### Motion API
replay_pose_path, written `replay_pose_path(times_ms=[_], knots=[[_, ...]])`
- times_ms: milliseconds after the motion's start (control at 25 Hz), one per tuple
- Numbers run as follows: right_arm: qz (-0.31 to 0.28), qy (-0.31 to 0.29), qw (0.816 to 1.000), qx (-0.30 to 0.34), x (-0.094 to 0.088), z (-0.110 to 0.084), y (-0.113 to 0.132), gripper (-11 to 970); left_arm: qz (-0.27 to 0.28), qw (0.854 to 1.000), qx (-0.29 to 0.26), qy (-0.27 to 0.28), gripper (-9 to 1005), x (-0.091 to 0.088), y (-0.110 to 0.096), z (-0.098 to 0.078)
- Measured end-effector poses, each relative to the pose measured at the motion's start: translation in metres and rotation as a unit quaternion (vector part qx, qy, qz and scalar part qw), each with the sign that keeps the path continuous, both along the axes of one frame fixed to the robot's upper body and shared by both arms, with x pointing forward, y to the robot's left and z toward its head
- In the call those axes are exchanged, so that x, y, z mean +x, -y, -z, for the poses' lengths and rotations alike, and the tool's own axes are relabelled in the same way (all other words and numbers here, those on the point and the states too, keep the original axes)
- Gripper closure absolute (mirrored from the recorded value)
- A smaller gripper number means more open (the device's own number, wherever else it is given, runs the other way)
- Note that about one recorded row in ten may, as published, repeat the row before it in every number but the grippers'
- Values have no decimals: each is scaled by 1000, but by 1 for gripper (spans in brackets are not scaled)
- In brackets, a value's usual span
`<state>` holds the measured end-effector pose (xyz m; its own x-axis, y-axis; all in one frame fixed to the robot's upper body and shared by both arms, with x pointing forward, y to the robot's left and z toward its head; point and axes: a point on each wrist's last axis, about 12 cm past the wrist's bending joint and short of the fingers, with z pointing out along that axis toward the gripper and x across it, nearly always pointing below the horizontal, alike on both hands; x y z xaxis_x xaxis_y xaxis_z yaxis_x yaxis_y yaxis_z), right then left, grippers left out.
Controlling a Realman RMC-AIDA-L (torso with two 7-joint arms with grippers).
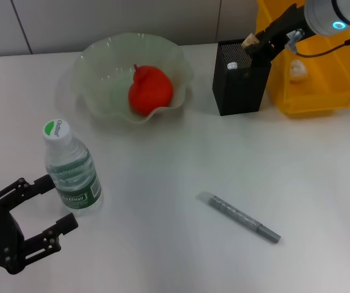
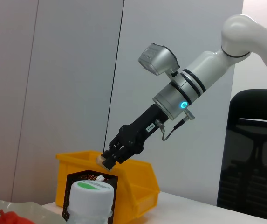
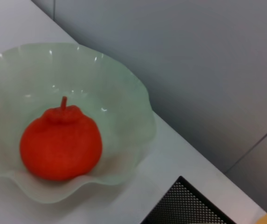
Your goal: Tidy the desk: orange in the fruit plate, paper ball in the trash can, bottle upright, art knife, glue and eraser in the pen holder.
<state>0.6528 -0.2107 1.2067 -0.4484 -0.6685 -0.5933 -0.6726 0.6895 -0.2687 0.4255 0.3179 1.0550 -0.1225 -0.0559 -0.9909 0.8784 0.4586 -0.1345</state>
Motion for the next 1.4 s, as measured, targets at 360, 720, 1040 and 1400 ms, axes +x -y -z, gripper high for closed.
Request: replay_pose_path(times_ms=[360,720,1040,1400], knots=[[6,9,1000,0,1,1,3,536,0,1000,1,1,210,2,1,0],[-30,-46,998,-7,-31,-29,-19,307,0,1000,1,2,210,2,1,0],[-39,-174,983,-36,-57,-27,-49,292,1,1000,6,12,210,3,1,0],[-66,-279,957,-40,-64,20,-73,293,14,999,19,23,210,5,3,-1]])
